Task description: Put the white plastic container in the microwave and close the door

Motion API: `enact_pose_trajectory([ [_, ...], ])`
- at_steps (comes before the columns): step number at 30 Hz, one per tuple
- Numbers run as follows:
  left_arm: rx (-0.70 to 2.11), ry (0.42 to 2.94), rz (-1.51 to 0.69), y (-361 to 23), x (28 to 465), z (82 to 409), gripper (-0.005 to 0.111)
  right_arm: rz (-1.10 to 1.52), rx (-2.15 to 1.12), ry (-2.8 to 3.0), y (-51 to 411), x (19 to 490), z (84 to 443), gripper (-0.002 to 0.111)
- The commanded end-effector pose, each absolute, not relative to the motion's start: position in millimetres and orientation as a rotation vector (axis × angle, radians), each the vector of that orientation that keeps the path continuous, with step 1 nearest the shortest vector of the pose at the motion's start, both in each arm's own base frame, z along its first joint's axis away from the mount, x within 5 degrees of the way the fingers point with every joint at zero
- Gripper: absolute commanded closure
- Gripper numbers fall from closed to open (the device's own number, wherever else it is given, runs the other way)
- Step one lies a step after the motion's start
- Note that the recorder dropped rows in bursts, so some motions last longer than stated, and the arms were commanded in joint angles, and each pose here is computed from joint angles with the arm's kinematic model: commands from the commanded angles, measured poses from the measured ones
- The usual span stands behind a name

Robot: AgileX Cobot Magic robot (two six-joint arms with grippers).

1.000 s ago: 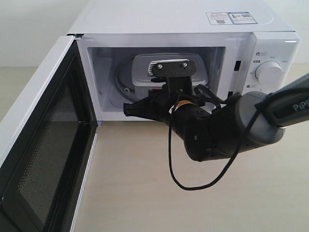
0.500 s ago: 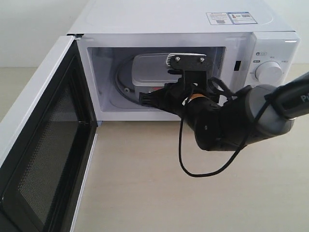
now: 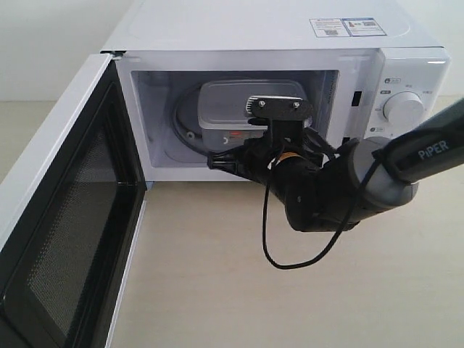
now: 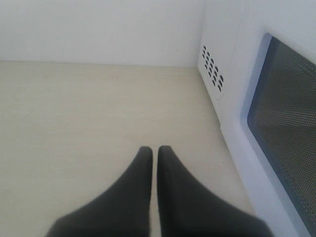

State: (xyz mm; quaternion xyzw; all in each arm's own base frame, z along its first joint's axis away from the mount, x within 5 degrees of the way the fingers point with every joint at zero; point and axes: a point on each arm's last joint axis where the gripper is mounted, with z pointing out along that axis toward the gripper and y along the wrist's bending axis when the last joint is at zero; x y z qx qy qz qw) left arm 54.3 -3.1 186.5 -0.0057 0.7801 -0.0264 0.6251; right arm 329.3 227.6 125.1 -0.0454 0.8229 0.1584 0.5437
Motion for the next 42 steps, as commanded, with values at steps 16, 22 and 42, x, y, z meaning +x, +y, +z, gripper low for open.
enact_pose_trajectory([
  [16,-0.011,1.788,-0.067,-3,54,186,0.102,0.393,-0.195,1.962,250,340,129,0.109],
  [22,-0.011,1.788,-0.067,-3,54,186,0.102,0.361,-0.257,1.936,249,312,147,0.109],
  [42,-0.005,1.788,-0.06,-3,54,186,0.102,0.363,-0.201,1.793,153,168,159,0.109],
])
